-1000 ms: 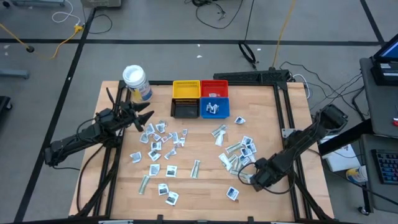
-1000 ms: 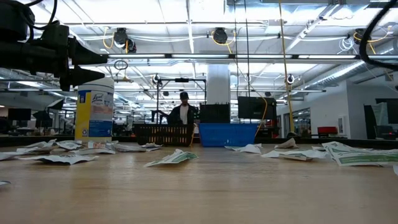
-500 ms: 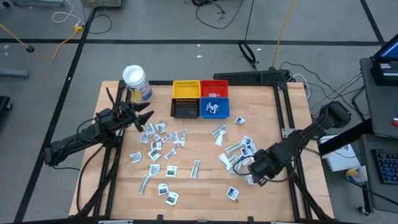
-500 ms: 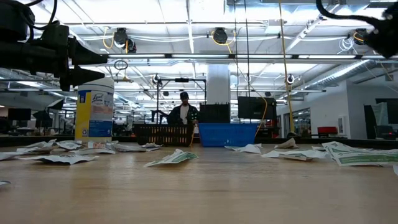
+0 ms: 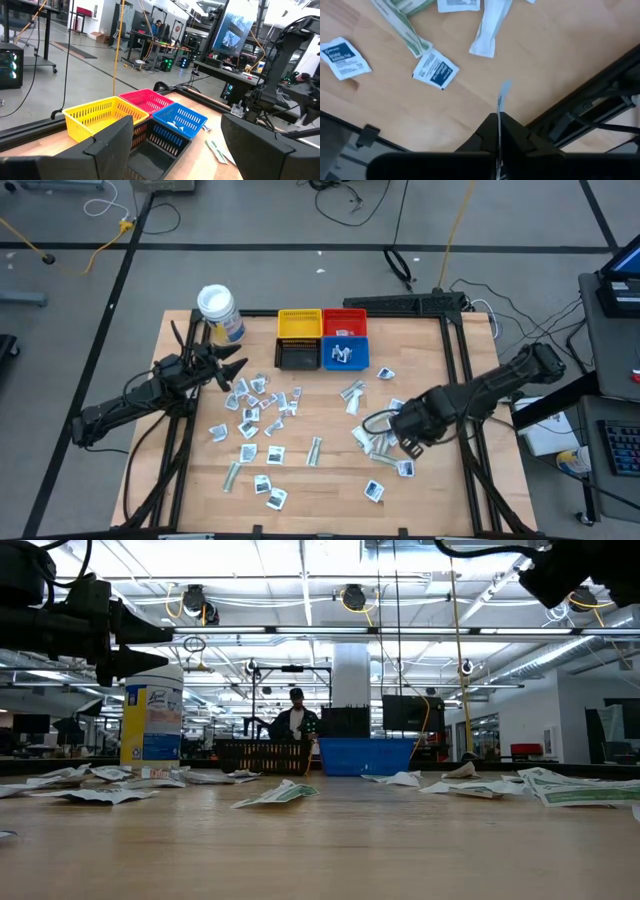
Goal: Pick & Place First Aid Supplies
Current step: Put the blue alcohol pad into the blue basket
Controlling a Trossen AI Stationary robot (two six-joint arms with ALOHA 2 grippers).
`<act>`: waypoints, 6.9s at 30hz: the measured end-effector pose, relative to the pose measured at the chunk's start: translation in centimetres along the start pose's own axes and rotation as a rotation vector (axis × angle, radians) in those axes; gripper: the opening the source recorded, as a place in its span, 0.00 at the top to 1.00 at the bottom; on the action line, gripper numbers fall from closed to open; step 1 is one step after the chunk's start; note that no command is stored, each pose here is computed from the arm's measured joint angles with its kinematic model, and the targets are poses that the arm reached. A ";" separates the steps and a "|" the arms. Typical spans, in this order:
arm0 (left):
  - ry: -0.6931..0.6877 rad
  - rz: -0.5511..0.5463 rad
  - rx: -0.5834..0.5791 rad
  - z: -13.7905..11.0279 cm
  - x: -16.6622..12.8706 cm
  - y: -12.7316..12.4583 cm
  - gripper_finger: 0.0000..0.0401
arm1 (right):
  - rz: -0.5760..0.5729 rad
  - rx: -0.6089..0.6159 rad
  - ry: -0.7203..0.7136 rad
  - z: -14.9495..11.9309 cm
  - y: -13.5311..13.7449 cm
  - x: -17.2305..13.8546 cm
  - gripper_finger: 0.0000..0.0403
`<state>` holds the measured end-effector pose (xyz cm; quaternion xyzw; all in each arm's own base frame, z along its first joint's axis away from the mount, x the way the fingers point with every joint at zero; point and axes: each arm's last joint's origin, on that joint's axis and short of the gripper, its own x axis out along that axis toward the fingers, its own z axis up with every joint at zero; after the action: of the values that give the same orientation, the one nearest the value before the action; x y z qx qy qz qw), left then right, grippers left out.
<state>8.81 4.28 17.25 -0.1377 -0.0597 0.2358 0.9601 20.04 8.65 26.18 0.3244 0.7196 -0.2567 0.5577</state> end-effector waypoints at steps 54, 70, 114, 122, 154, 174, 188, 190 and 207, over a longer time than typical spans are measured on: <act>0.000 0.000 0.000 0.0 0.0 0.0 0.24 | 0.139 0.029 -0.226 31.4 -7.9 -6.0 1.00; 0.000 0.000 0.000 0.0 0.0 0.0 0.24 | 0.121 -0.031 -0.186 33.7 -5.7 -2.0 0.91; 0.000 0.000 0.000 0.0 0.0 0.0 0.24 | 0.095 -0.147 -0.326 21.2 -12.6 -2.4 0.54; 0.000 0.000 0.000 0.0 0.0 0.0 0.24 | 0.079 -0.164 -0.318 20.2 -12.8 -1.4 0.54; 0.000 0.000 0.000 0.0 0.0 0.0 0.24 | 0.005 -0.371 -0.358 20.7 -10.1 7.0 0.69; 0.000 0.000 0.000 0.0 0.0 0.0 0.24 | 0.005 -0.270 -0.255 20.4 -10.2 2.5 0.99; 0.001 0.001 0.000 0.0 0.0 0.0 0.24 | 0.048 0.075 -0.251 20.7 -11.0 -2.0 0.99; 0.000 0.000 0.000 0.0 0.0 0.0 0.24 | 0.053 0.112 -0.247 20.8 -11.1 -2.0 0.99; 0.000 0.000 0.000 0.0 0.0 0.0 0.24 | 0.063 0.160 -0.249 24.6 -9.4 -4.0 1.00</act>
<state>8.81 4.28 17.25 -0.1378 -0.0595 0.2360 0.9601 29.27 -16.24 24.09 0.3558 0.6116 -0.3338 0.6229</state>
